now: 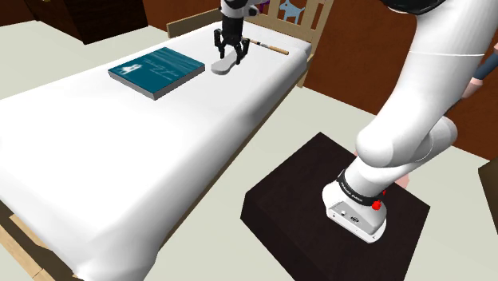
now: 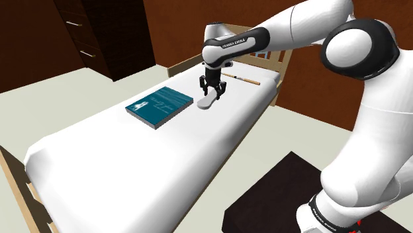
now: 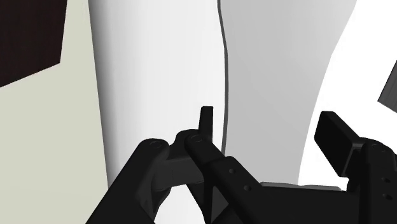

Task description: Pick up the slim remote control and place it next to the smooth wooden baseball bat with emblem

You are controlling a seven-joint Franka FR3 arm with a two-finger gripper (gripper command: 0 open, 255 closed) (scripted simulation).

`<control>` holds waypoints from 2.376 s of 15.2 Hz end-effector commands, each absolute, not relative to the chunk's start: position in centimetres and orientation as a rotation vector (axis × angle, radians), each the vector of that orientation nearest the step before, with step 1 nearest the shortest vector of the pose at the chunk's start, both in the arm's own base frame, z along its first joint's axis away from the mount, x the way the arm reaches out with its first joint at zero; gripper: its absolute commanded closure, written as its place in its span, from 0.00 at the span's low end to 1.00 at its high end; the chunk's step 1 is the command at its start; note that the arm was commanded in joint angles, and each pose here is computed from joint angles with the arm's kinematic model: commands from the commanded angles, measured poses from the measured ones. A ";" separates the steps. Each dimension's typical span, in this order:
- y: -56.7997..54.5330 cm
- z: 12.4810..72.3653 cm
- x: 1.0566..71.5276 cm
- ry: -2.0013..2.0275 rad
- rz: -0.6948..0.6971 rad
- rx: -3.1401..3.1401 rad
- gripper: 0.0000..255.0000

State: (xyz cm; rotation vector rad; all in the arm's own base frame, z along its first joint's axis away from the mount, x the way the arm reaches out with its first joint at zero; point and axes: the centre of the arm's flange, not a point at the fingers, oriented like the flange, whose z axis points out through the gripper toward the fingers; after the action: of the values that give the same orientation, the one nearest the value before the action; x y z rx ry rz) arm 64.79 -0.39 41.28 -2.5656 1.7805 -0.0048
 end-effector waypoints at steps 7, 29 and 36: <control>-10.7 41.2 67.2 1.779 -0.005 -2.566 1.00; -24.9 35.4 70.8 1.779 -0.005 -2.566 1.00; -24.9 33.2 70.8 1.779 -0.005 -2.566 1.00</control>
State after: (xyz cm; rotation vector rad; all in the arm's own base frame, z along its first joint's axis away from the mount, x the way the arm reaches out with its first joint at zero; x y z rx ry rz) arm 70.82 -24.93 33.28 -2.5664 1.7794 -0.0036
